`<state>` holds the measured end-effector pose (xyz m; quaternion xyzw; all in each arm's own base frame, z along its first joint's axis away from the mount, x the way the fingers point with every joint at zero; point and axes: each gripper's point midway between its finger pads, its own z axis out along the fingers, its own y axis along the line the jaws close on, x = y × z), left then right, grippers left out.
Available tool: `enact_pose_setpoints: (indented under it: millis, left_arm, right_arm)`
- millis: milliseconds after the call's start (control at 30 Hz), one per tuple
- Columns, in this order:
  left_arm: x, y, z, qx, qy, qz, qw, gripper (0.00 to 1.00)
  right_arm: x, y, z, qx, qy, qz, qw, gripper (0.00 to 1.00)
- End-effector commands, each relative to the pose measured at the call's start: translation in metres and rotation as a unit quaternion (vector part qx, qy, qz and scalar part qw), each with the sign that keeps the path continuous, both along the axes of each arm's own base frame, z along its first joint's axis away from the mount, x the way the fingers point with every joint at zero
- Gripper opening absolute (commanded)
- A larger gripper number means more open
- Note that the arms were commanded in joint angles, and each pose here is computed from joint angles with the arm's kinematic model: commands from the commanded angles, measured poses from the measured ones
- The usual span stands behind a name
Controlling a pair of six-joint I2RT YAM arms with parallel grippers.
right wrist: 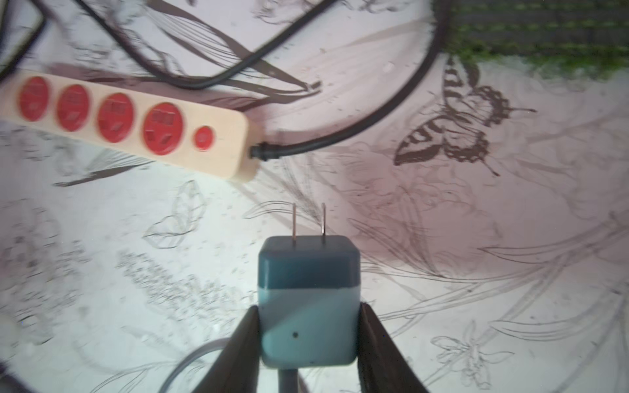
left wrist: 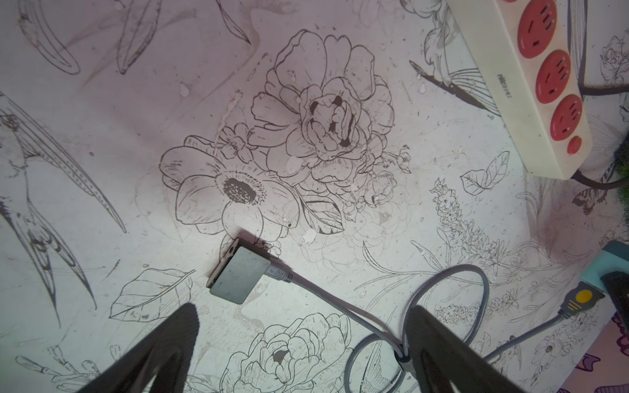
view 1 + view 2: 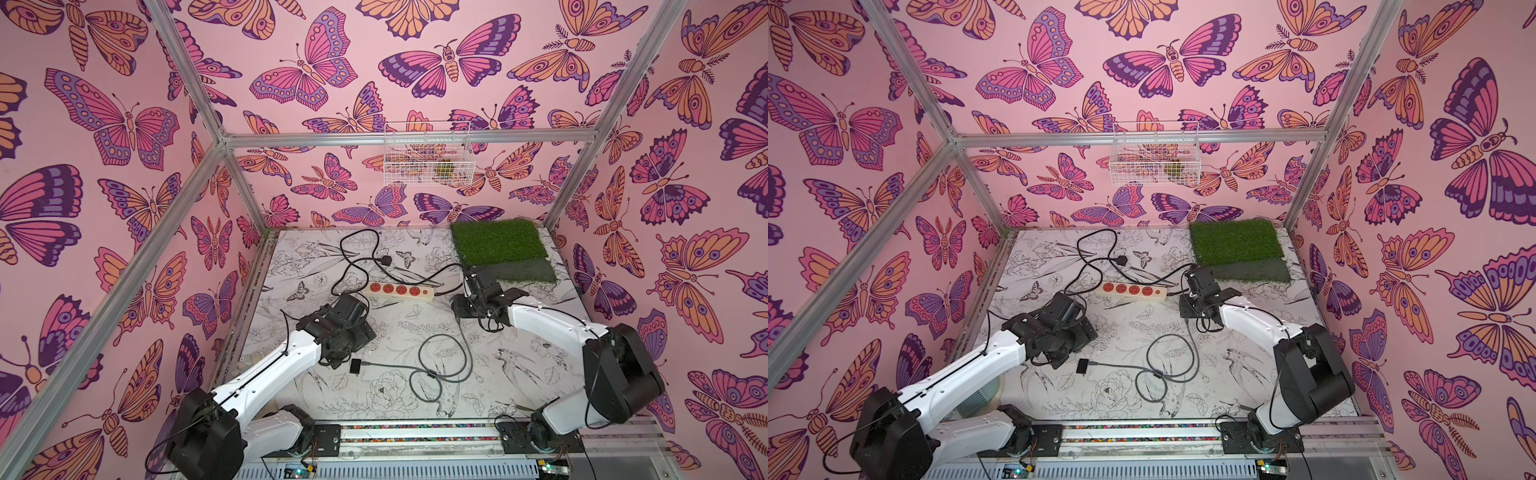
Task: Charge mp3
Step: Pick up the plug from the center of the board.
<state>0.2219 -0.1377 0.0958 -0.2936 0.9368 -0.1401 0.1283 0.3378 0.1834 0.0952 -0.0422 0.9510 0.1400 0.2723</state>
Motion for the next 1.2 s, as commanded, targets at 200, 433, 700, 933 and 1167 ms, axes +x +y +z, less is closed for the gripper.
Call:
enact_pose_setpoints:
  millis: [200,433,700,933,1167]
  left_arm:
    - [0.013,-0.014,0.012,-0.026,-0.007,0.008,1.0,0.95]
    - [0.022,-0.021,0.017,-0.053,-0.027,0.027,0.998,0.94]
    - [0.035,-0.045,0.024,-0.149,-0.079,0.037,0.985,0.91]
    - [0.04,-0.055,0.029,-0.196,-0.107,0.037,0.974,0.91]
    - [0.048,-0.071,0.025,-0.226,-0.106,0.025,0.968,0.91]
  right_arm:
    - [-0.054,0.095,0.05,0.142,-0.033,0.201,0.969,0.02]
    - [-0.099,0.136,0.064,0.208,-0.031,0.314,0.926,0.03]
    - [-0.12,0.156,0.054,0.216,-0.007,0.367,0.905,0.0]
    - [-0.119,0.161,0.044,0.205,0.004,0.385,0.9,0.0]
    - [-0.109,0.169,0.034,0.182,0.018,0.398,0.899,0.0]
